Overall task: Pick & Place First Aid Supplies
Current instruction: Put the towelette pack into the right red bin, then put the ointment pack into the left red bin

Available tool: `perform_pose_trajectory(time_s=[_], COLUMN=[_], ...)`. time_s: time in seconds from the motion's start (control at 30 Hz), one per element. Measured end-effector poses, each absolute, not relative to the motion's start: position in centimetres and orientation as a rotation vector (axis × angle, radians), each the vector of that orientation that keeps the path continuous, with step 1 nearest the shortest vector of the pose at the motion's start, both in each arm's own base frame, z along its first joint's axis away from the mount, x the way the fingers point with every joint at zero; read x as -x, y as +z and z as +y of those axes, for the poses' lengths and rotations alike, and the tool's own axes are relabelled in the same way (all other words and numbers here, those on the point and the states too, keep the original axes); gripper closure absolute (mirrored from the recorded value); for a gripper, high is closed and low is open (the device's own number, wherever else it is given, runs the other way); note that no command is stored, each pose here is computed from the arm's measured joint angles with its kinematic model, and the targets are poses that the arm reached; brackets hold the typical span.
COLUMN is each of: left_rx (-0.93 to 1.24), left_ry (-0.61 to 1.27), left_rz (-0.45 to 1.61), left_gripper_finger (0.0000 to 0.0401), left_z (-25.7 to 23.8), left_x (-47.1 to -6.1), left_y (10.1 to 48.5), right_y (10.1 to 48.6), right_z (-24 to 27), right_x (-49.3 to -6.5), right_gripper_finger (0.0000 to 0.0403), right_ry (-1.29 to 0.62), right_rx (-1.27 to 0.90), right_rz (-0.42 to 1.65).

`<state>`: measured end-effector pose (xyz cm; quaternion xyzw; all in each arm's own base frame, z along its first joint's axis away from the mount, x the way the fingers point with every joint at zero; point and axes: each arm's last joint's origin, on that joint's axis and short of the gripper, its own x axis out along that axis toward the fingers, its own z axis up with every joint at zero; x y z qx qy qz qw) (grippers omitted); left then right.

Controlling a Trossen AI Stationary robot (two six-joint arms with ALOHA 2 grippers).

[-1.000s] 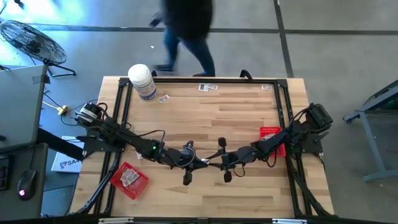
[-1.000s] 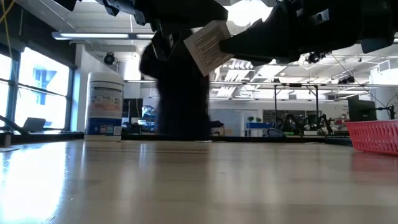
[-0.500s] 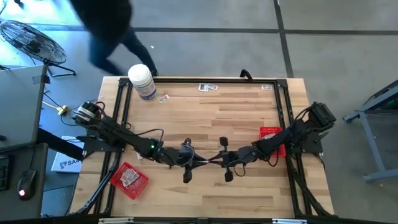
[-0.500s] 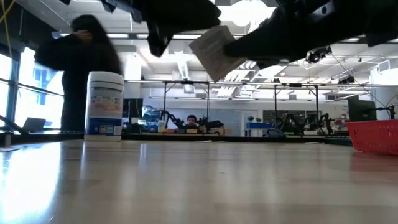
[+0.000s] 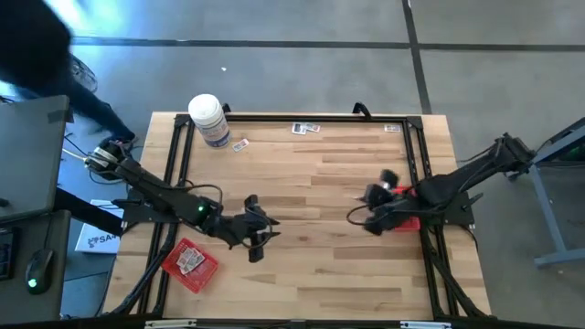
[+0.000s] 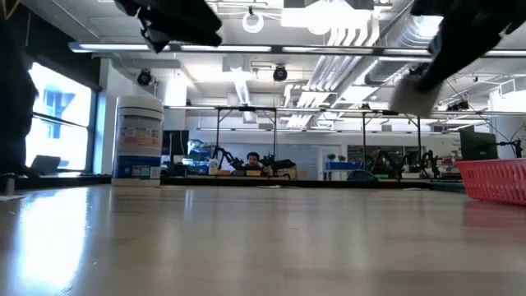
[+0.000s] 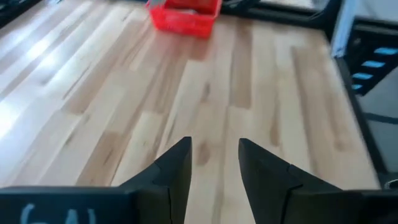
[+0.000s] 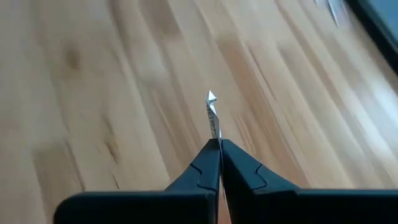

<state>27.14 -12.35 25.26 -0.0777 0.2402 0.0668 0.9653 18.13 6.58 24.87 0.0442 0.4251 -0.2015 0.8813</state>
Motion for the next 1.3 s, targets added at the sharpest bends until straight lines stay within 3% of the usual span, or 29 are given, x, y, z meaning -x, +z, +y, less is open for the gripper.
perform_pose_trajectory(time_s=[0.17, 0.4, 0.63, 0.87, 1.3], left_rx=[0.172, 0.166, 0.153, 0.167, 0.170], left_ry=[0.188, 0.189, 0.196, 0.208, 0.198], left_rz=[0.516, 0.530, 0.554, 0.543, 0.552], left_gripper_finger=[0.0270, 0.0270, 0.0270, 0.0270, 0.0270], left_z=[-12.1, -12.2, -12.2, -12.3, -12.3], left_x=[-26.9, -27.1, -27.2, -27.3, -27.3], left_y=[24.9, 24.5, 23.9, 23.9, 23.9], right_y=[25.7, 23.4, 19.8, 20.0, 20.2], right_z=[5.8, 5.4, 5.5, 5.6, 5.8], right_x=[-16.0, -14.1, -13.6, -13.8, -14.2], right_gripper_finger=[0.0402, 0.0401, 0.0400, 0.0395, 0.0310], right_ry=[-0.572, -0.815, -0.851, -0.795, -0.745], right_rx=[-0.157, -0.298, -0.385, -0.347, -0.367], right_rz=[1.155, 1.427, 1.493, 1.500, 1.502])
